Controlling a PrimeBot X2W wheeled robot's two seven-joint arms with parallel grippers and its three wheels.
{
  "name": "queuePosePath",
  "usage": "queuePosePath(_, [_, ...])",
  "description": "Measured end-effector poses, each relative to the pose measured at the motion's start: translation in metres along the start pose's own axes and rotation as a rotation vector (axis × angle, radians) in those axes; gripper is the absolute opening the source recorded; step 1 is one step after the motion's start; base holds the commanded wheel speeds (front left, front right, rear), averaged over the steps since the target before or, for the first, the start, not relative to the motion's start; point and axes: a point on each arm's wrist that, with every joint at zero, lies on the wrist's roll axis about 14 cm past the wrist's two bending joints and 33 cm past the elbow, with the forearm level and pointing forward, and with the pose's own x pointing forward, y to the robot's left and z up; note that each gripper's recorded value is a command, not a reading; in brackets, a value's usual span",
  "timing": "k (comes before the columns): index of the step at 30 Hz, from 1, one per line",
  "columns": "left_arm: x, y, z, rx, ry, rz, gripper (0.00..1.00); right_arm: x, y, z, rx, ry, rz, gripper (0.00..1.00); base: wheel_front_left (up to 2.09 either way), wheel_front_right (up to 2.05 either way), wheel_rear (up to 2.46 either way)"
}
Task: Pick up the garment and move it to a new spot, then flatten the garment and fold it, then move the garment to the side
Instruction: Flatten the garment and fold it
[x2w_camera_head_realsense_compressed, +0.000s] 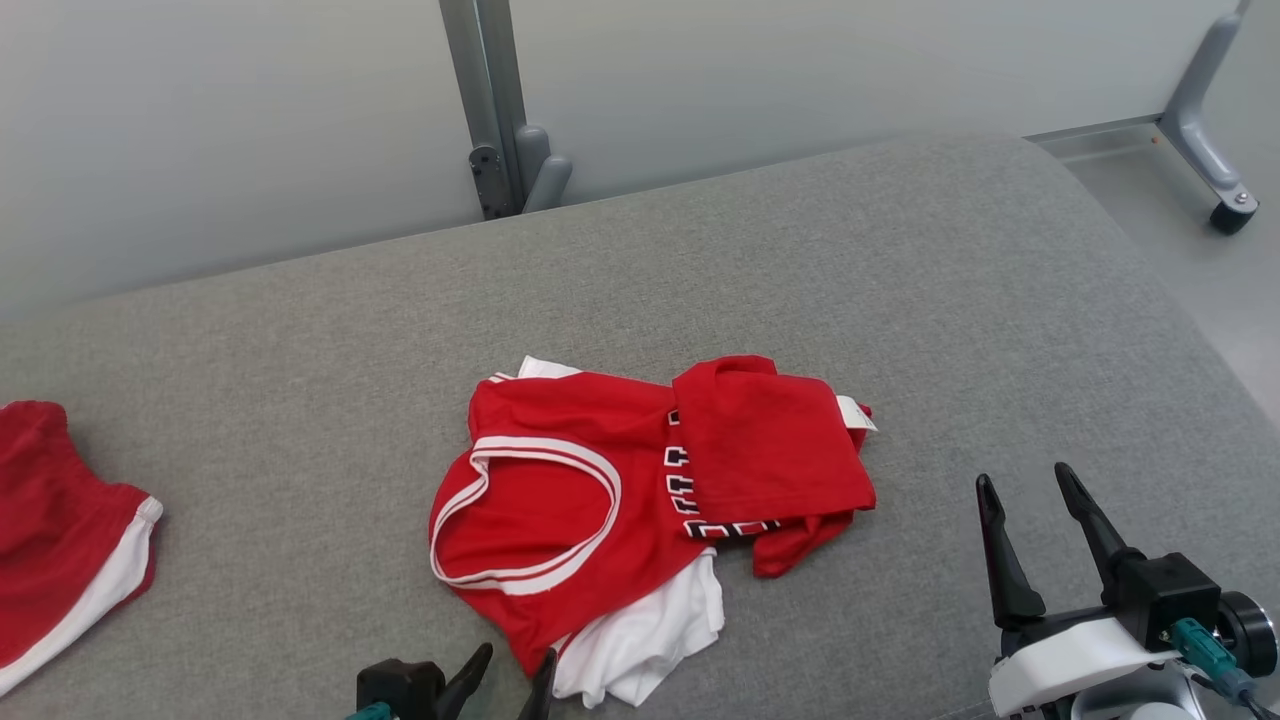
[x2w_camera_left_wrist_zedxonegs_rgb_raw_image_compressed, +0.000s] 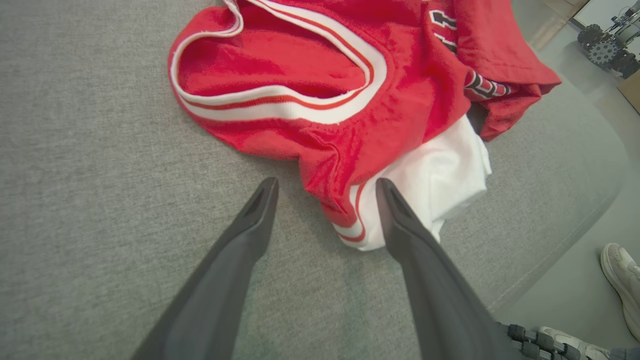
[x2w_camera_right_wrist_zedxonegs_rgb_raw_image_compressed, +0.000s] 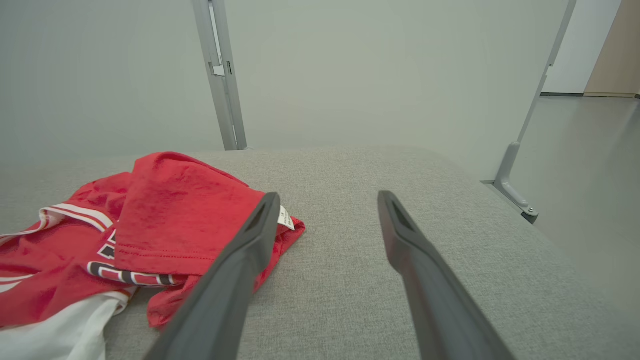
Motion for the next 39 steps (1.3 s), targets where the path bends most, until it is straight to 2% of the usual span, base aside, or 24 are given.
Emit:
queuePosePath(8, [0.008,0.003,-0.018,-0.037,0.076,0.015,1.00,-0.004,-0.009,-0.003,-0.001,0.012,-0.032,1.00,0.00,0.00,0.00])
queuePosePath(9, [0.008,0.002,-0.019,-0.052,0.078,0.016,0.46,-0.004,-0.009,-0.003,-0.002,0.014,-0.033,1.00,0.00,0.00,0.00])
queuePosePath(10, [0.009,0.002,-0.020,-0.065,0.080,0.016,0.17,-0.004,-0.010,-0.004,-0.003,0.015,-0.034,1.00,0.00,0.00,0.00])
queuePosePath(11, [0.010,0.000,-0.020,-0.072,0.076,0.012,0.00,-0.003,-0.010,-0.004,-0.004,0.015,-0.035,1.00,0.00,0.00,0.00])
queuePosePath(14, [0.014,-0.003,-0.017,-0.105,0.067,0.003,0.00,0.000,-0.011,-0.002,-0.006,0.009,-0.035,1.00,0.00,0.00,0.00])
queuePosePath(19, [0.018,0.009,0.019,-0.327,-0.080,0.044,0.00,-0.001,-0.012,-0.001,-0.008,0.008,-0.037,1.00,0.00,0.00,0.00])
queuePosePath(20, [0.018,0.009,0.019,-0.327,-0.080,0.044,0.00,-0.001,-0.012,-0.001,-0.008,0.008,-0.037,1.00,0.00,0.00,0.00])
queuePosePath(22, [0.018,0.012,0.048,-0.422,-0.166,0.031,0.00,0.000,-0.013,-0.001,-0.009,0.006,-0.039,1.00,0.00,0.00,0.00])
queuePosePath(24, [0.015,0.015,0.080,-0.471,-0.253,0.006,0.00,0.000,-0.013,-0.001,-0.009,0.005,-0.037,1.00,0.00,0.00,0.00])
queuePosePath(28, [-0.004,0.044,0.144,-0.425,-0.397,0.007,0.00,0.002,-0.009,-0.002,-0.006,0.008,-0.027,1.00,0.00,0.00,0.00])
queuePosePath(33, [-0.029,0.055,0.218,-0.330,-0.519,-0.018,0.00,0.004,-0.004,-0.001,-0.001,0.005,-0.012,1.00,0.00,0.00,0.00])
queuePosePath(39, [-0.049,0.046,0.294,-0.070,-0.568,-0.035,0.00,0.007,0.000,-0.004,0.002,0.013,-0.005,1.00,0.00,0.00,0.00])
